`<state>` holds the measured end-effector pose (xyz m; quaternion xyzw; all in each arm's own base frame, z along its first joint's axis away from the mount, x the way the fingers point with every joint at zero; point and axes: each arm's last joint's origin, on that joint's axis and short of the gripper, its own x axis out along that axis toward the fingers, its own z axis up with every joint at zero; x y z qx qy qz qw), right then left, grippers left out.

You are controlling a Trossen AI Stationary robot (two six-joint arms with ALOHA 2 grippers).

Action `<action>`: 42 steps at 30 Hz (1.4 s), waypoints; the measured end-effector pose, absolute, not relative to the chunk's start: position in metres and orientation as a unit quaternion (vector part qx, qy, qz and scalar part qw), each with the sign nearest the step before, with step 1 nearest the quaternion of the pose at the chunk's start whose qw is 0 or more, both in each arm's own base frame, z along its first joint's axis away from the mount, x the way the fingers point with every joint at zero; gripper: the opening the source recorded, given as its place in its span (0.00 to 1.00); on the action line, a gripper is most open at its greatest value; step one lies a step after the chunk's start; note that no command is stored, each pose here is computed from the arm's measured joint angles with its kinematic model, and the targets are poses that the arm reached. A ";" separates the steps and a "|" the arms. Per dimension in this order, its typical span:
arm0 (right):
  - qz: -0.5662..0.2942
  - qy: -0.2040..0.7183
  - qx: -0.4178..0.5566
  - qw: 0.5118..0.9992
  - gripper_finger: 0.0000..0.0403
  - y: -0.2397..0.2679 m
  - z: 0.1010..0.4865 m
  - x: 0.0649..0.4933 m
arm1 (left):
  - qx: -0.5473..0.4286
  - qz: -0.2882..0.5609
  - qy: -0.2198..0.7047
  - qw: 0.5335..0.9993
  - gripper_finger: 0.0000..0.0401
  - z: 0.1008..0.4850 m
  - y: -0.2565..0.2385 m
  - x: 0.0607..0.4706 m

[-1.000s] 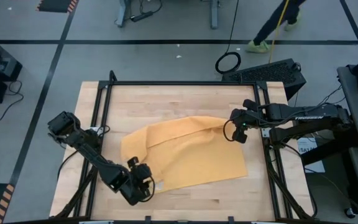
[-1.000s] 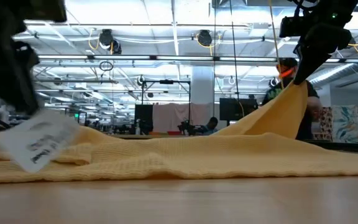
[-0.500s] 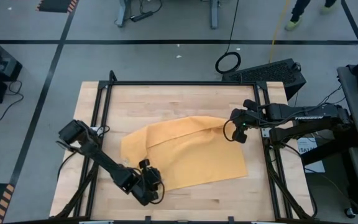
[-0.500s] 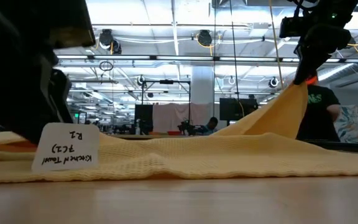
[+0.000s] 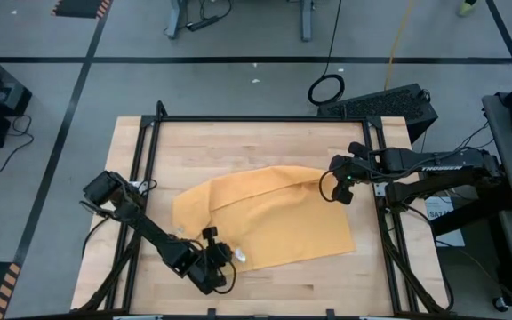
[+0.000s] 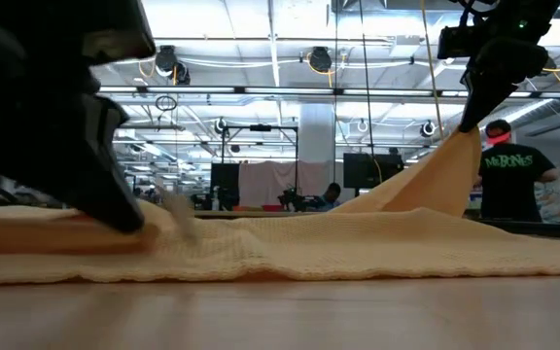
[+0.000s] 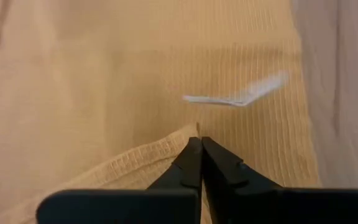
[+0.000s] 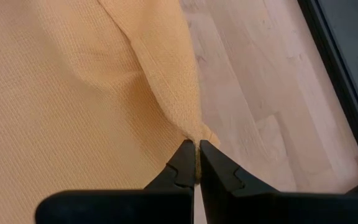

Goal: Roll towel
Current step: Roll the yellow towel

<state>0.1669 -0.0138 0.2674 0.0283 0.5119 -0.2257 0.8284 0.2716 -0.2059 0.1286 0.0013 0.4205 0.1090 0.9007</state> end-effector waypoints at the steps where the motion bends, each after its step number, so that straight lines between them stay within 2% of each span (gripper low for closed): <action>1: -0.226 0.512 0.028 0.828 0.00 -0.014 0.267 0.167 | 0.003 0.111 0.414 0.904 0.02 0.132 -0.206 0.271; 7: -0.228 0.511 0.027 0.828 0.00 -0.014 0.267 0.167 | -0.009 0.122 0.384 0.915 0.01 0.168 -0.207 0.251; 14: -0.232 0.513 0.033 0.826 0.00 -0.014 0.267 0.166 | -0.077 0.156 0.390 0.904 0.00 0.200 -0.211 0.198; 21: -0.273 0.532 0.044 0.801 0.00 -0.015 0.265 0.158 | -0.204 0.108 0.483 0.845 0.00 0.207 -0.237 0.148; 25: -0.292 0.531 0.053 0.793 0.00 -0.015 0.264 0.156 | -0.251 0.144 0.520 0.804 0.02 0.205 -0.240 0.131; 28: -0.297 0.528 0.060 0.793 0.00 -0.015 0.264 0.157 | -0.264 0.205 0.550 0.765 0.10 0.202 -0.234 0.122; 31: -0.303 0.524 0.069 0.793 0.00 -0.015 0.264 0.157 | -0.268 0.227 0.563 0.748 0.23 0.201 -0.232 0.118; 38: -0.293 0.529 0.092 0.791 0.00 -0.014 0.264 0.156 | -0.257 0.202 0.592 0.737 0.56 0.203 -0.235 0.117; 42: -0.291 0.530 0.092 0.791 0.00 -0.014 0.264 0.156 | -0.264 0.174 0.609 0.727 0.68 0.216 -0.244 0.116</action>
